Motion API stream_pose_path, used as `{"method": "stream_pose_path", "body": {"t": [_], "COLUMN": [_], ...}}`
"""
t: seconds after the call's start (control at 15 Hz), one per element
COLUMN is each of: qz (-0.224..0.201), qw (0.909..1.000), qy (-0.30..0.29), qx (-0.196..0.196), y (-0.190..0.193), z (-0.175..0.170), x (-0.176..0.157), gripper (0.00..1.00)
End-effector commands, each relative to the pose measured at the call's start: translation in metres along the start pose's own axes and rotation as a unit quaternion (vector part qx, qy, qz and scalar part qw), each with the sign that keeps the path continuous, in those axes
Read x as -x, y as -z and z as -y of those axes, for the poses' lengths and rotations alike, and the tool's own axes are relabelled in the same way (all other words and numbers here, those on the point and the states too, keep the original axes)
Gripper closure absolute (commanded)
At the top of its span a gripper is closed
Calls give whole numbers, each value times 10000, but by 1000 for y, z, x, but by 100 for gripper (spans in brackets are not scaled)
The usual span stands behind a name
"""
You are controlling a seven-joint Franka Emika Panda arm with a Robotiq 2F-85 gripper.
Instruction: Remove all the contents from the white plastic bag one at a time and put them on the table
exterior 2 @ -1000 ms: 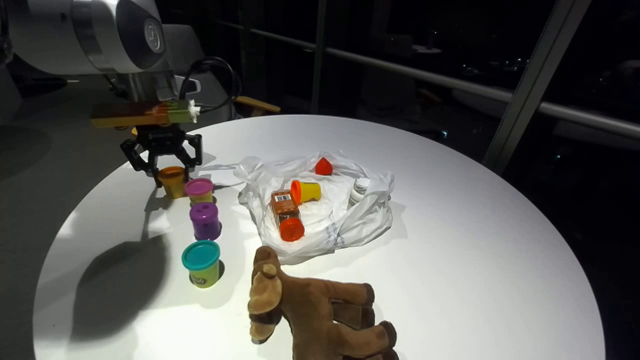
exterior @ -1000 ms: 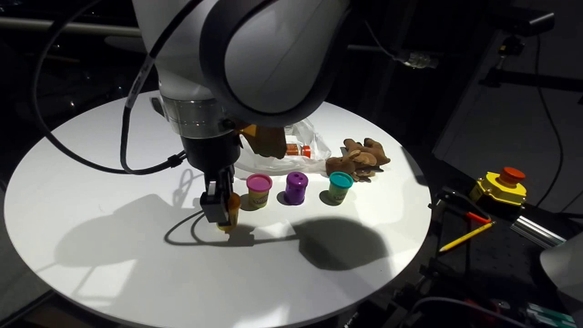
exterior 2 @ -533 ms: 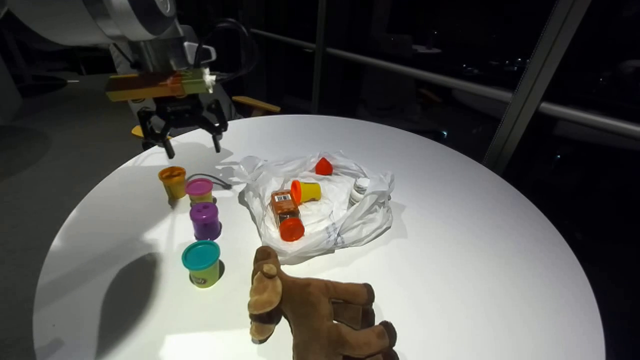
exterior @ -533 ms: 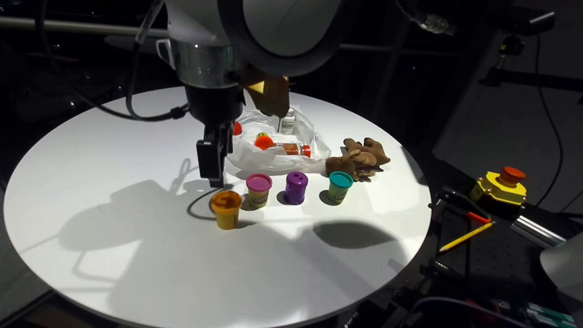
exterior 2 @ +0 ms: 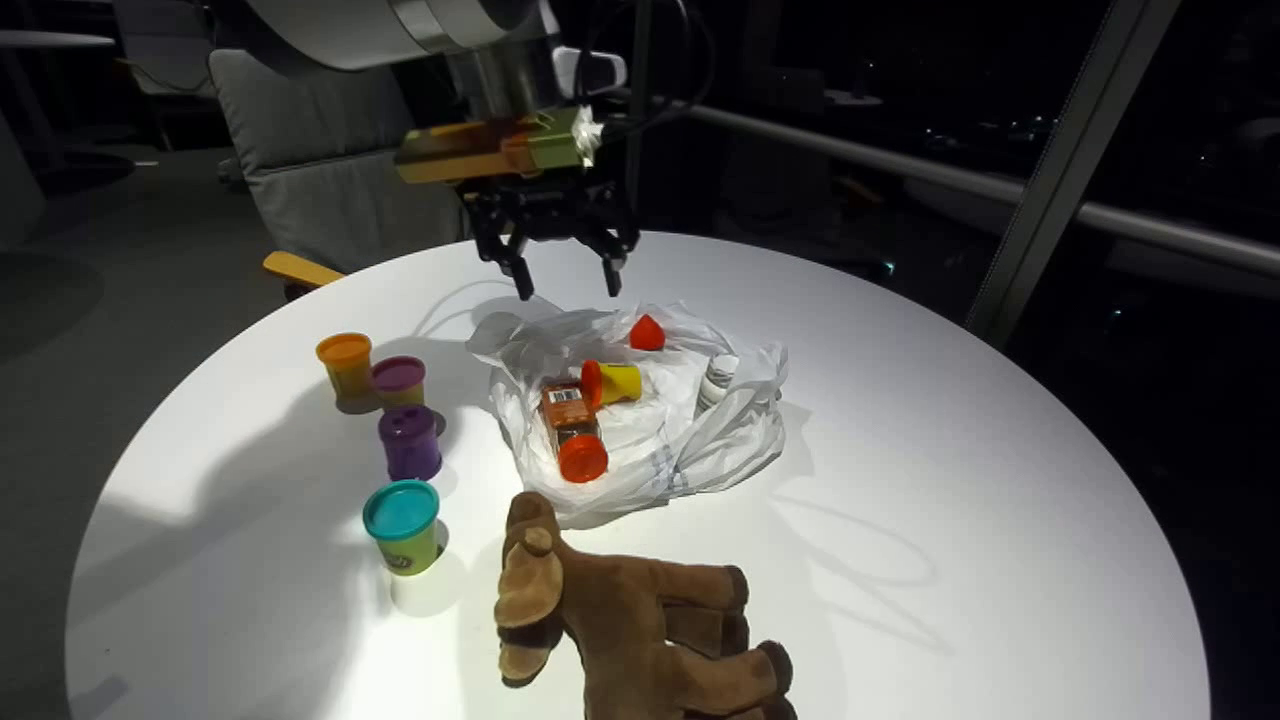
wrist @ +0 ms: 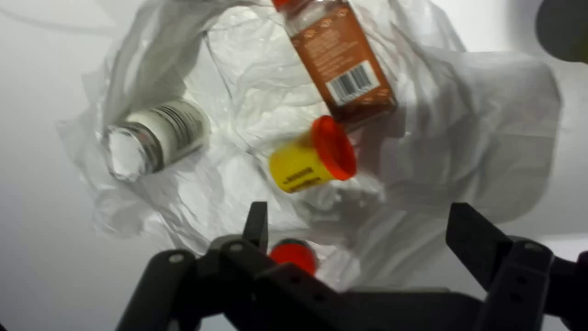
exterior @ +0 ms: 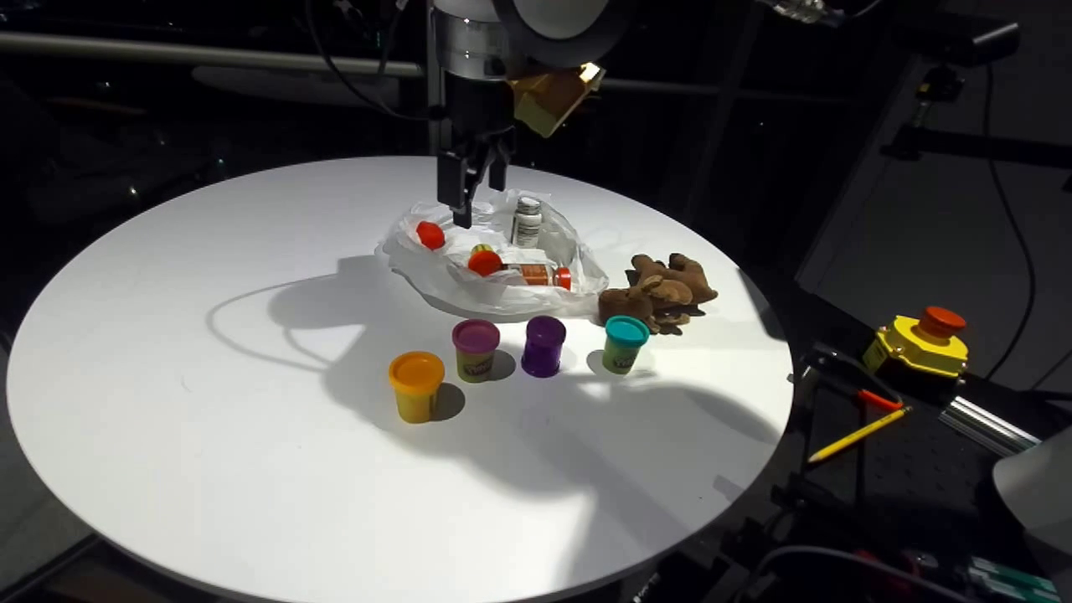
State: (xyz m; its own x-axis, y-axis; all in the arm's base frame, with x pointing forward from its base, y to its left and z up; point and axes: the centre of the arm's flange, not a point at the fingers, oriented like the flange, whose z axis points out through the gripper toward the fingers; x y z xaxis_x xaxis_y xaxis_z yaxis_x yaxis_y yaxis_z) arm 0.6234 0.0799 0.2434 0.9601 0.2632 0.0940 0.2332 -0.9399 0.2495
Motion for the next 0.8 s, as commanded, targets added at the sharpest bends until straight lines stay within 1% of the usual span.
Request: {"method": "stream_pose_path", "body": {"t": [0.0, 0.13, 0.27, 0.47, 0.6, 0.67, 0.73], "qz": [92, 215, 297, 296, 232, 195, 192], "qw": [9948, 9876, 9775, 9581, 9426, 9358, 9311], "qy": [-1015, -1555, -2081, -2825, -3293, -3472, -3590], "qx": [23, -42, -182, -379, -510, -578, -619], "y": [-31, -48, -61, -77, -86, -88, -91], "z": [-40, -55, -60, -60, -60, -59, -57], "x": [-5, -4, -6, -12, -18, -21, -23], "gripper": [0, 0, 0, 0, 0, 0, 0]}}
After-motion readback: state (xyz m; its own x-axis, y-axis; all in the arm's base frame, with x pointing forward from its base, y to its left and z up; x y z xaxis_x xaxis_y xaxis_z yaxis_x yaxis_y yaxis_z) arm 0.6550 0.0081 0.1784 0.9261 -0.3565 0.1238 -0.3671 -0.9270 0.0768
